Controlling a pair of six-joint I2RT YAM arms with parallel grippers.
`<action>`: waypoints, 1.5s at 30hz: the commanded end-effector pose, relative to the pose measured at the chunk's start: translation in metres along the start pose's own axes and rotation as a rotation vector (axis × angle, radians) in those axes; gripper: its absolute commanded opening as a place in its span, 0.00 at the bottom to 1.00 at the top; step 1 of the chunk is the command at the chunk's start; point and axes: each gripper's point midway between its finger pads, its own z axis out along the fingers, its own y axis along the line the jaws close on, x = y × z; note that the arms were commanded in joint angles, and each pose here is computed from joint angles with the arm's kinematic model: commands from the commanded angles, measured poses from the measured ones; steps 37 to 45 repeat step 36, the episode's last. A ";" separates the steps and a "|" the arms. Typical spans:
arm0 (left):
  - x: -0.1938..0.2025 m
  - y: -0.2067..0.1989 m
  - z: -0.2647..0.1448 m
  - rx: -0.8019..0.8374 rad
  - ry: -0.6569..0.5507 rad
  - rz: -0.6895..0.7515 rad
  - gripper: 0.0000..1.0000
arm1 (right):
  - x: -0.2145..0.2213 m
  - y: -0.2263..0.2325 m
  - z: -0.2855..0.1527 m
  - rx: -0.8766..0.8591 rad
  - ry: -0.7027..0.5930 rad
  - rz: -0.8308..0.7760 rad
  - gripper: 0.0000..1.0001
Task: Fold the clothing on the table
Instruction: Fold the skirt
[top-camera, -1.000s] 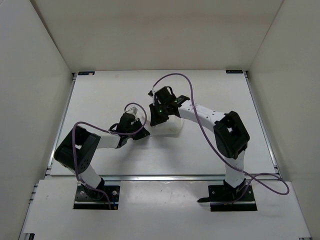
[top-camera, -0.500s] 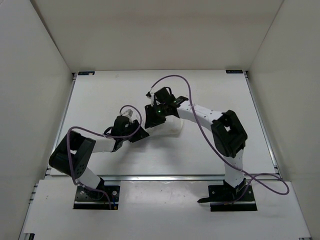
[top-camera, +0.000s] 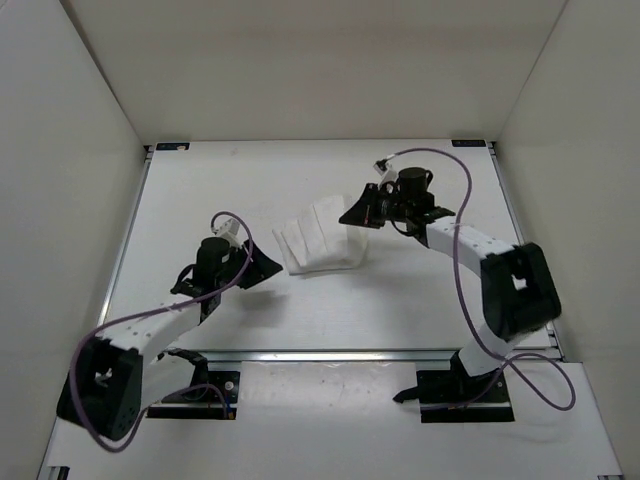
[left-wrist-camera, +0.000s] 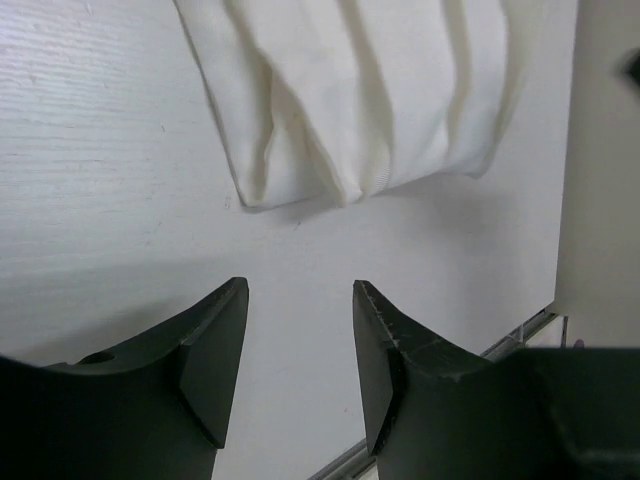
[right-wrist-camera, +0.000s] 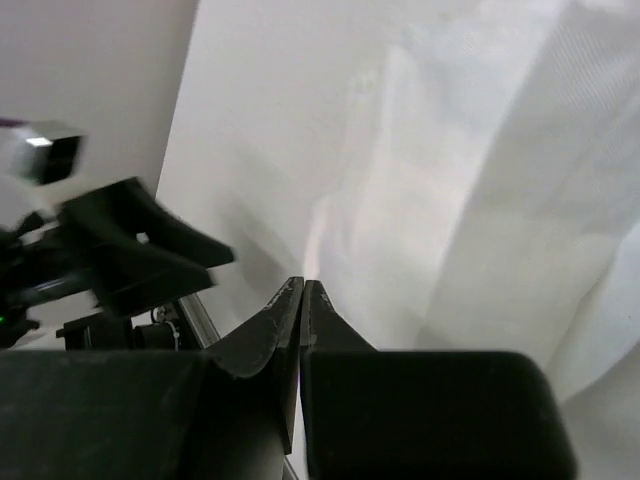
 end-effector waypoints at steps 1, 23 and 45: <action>-0.005 -0.003 -0.025 -0.013 -0.004 0.010 0.57 | 0.016 -0.007 0.030 -0.141 0.046 0.109 0.00; -0.026 -0.017 -0.074 -0.062 0.122 0.245 0.99 | -0.003 0.037 -0.040 0.176 -0.031 -0.189 0.09; -0.035 0.048 -0.099 -0.451 0.256 0.387 0.98 | 0.120 -0.102 -0.176 0.818 0.365 -0.264 0.24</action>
